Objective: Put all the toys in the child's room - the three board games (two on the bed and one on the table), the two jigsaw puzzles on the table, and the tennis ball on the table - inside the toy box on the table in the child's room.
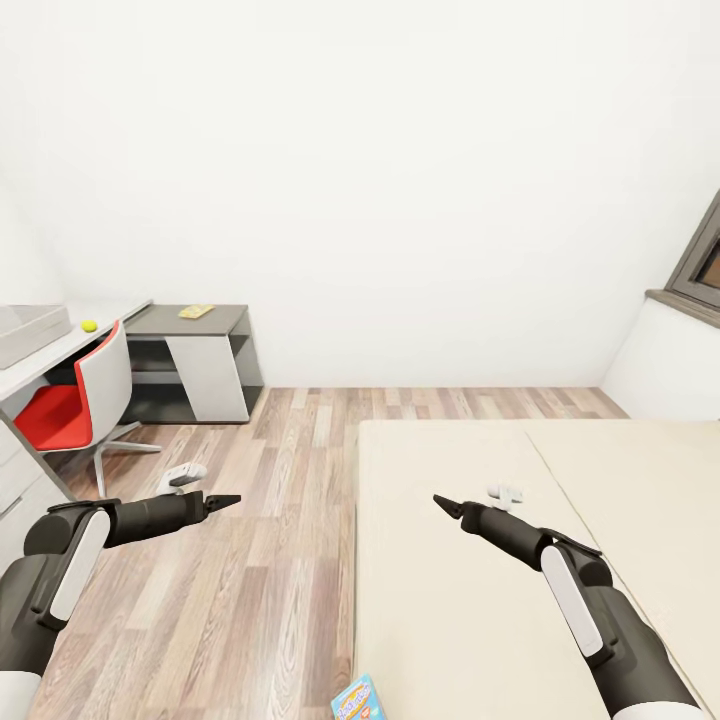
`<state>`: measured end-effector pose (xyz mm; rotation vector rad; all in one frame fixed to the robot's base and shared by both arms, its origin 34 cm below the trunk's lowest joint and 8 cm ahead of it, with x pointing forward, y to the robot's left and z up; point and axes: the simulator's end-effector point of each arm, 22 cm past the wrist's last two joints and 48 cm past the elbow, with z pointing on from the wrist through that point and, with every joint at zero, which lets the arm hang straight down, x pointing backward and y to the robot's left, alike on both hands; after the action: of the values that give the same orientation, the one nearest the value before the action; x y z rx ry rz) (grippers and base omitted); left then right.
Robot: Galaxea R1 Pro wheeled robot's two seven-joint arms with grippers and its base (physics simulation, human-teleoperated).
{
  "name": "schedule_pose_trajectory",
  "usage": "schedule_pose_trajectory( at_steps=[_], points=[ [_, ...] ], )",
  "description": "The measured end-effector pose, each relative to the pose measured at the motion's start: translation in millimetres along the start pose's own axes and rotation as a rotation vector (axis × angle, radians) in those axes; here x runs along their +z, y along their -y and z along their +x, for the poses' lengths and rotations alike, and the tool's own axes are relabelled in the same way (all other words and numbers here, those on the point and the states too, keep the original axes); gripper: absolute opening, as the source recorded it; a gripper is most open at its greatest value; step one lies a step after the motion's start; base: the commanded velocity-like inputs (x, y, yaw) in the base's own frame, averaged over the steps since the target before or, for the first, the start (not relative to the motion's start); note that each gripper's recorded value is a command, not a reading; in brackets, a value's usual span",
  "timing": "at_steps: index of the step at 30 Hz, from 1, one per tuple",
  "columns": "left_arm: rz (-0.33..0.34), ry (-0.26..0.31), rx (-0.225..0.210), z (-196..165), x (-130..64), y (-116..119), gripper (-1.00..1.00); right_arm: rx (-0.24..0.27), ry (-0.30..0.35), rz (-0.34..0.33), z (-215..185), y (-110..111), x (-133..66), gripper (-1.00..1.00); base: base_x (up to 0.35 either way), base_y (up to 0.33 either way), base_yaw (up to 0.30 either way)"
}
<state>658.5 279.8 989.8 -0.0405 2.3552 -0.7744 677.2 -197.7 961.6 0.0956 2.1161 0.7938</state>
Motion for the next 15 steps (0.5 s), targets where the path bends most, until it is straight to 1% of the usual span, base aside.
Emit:
schedule_pose_trajectory(
  at_steps=[6,8,15],
  points=[
    [0.000,0.000,0.000,0.0,0.0,0.0,1.00,0.000,0.000,0.000,0.1,0.0,0.0,1.00,0.000,0.005,0.000],
    [0.000,0.000,0.000,0.0,0.0,0.1,1.00,0.000,0.000,0.000,0.0,0.2,-0.1,1.00,0.000,0.102,0.000],
    [0.001,-0.001,0.000,0.2,0.0,0.3,1.00,0.000,0.000,0.000,0.3,0.1,0.0,1.00,0.000,0.225,0.000]
  ],
)
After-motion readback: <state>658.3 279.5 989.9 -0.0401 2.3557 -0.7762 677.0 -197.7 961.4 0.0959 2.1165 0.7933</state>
